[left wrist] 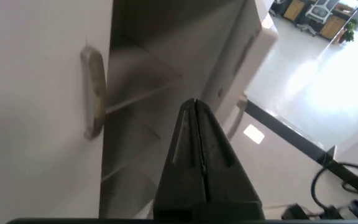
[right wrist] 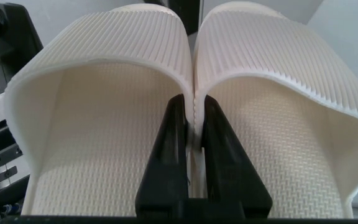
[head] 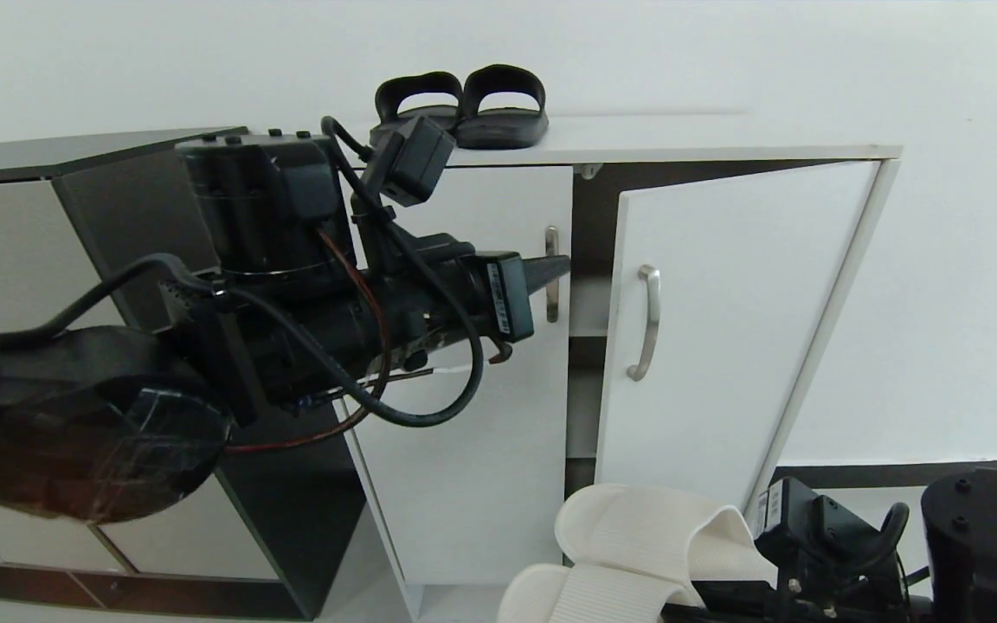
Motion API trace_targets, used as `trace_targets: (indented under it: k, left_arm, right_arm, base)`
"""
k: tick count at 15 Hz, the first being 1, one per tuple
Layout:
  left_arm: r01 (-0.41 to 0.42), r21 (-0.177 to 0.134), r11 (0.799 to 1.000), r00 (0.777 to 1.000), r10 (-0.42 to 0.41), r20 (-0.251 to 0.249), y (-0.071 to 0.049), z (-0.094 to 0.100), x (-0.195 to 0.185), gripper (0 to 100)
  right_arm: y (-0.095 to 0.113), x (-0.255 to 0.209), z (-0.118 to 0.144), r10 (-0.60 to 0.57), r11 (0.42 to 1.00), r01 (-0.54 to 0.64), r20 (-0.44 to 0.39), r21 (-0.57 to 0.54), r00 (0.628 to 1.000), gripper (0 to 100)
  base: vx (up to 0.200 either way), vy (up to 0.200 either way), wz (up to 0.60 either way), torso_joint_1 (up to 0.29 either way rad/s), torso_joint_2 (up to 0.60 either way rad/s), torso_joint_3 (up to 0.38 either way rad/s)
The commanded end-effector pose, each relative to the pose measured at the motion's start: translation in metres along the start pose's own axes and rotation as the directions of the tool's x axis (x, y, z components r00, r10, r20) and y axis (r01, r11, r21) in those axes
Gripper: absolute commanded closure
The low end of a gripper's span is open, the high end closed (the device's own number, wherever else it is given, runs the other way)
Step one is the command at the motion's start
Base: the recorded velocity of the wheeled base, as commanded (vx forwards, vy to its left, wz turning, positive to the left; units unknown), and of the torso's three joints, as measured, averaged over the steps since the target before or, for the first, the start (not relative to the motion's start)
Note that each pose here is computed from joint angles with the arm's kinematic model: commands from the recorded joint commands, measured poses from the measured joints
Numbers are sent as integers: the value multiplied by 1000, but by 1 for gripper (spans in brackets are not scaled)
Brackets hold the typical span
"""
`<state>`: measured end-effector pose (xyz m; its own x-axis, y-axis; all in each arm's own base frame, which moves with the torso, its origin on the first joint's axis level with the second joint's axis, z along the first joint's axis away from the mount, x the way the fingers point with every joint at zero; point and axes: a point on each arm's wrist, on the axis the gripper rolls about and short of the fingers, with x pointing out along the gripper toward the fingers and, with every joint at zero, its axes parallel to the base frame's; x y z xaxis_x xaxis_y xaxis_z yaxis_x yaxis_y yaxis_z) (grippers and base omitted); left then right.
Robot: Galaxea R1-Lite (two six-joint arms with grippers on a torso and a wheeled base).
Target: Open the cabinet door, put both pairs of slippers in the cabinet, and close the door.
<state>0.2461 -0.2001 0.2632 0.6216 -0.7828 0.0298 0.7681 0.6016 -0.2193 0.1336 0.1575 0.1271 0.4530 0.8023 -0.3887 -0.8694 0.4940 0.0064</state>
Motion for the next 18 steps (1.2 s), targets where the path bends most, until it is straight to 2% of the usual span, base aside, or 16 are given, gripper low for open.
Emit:
trace_targets:
  k: [1, 6, 8, 13, 14, 15, 16, 17, 18]
  left_arm:
    - [-11, 1, 1000, 1000, 11, 10, 12, 0, 23, 100]
    - [-5, 5, 1000, 999, 5, 35, 22, -1, 68, 100]
    - [-11, 1, 1000, 1000, 11, 18, 23, -2, 75, 100]
    - [-9, -2, 1000, 1000, 9, 13, 22, -2, 76, 100]
    - [-7, -4, 1000, 1000, 7, 8, 19, -5, 76, 100]
    - [-20, -21, 1000, 1000, 20, 3, 13, -7, 74, 100]
    - [-18, -28, 999, 1000, 19, 11, 4, -7, 71, 100]
    - [3, -33, 999, 1000, -3, 15, -5, -10, 67, 100]
    - [50, -34, 998, 999, -49, 19, -23, -14, 63, 100]
  right_arm:
    - [0, 1, -1, 5, 1000, -5, -5, 1, 1000, 100]
    - [3, 1, -3, 14, 1000, -14, -14, -1, 1000, 100]
    - [5, 2, -4, 24, 1000, -24, -20, -4, 999, 100]
    - [6, 6, -7, 31, 1000, -31, -40, -3, 999, 100]
    - [7, 5, -7, 37, 999, -37, -40, -5, 999, 100]
    - [8, 5, -8, 41, 999, -41, -43, -7, 998, 100]
    - [10, 4, -8, 49, 999, -49, -41, -11, 998, 100]
    - [12, 5, -8, 58, 998, -58, -45, -14, 997, 100]
    - [13, 5, -8, 62, 998, -62, -46, -16, 997, 100]
  base:
    - [0, 0, 0, 0, 0, 0]
    - [0, 0, 0, 0, 0, 0]
    - [0, 0, 0, 0, 0, 0]
    - [0, 0, 0, 0, 0, 0]
    - [-200, 0, 0, -2, 7, 2]
    - [-200, 0, 0, 2, 2, 2]
    - [-200, 0, 0, 7, 2, 2]
    - [-200, 0, 0, -2, -2, 2]
    - [0, 0, 0, 0, 0, 0]
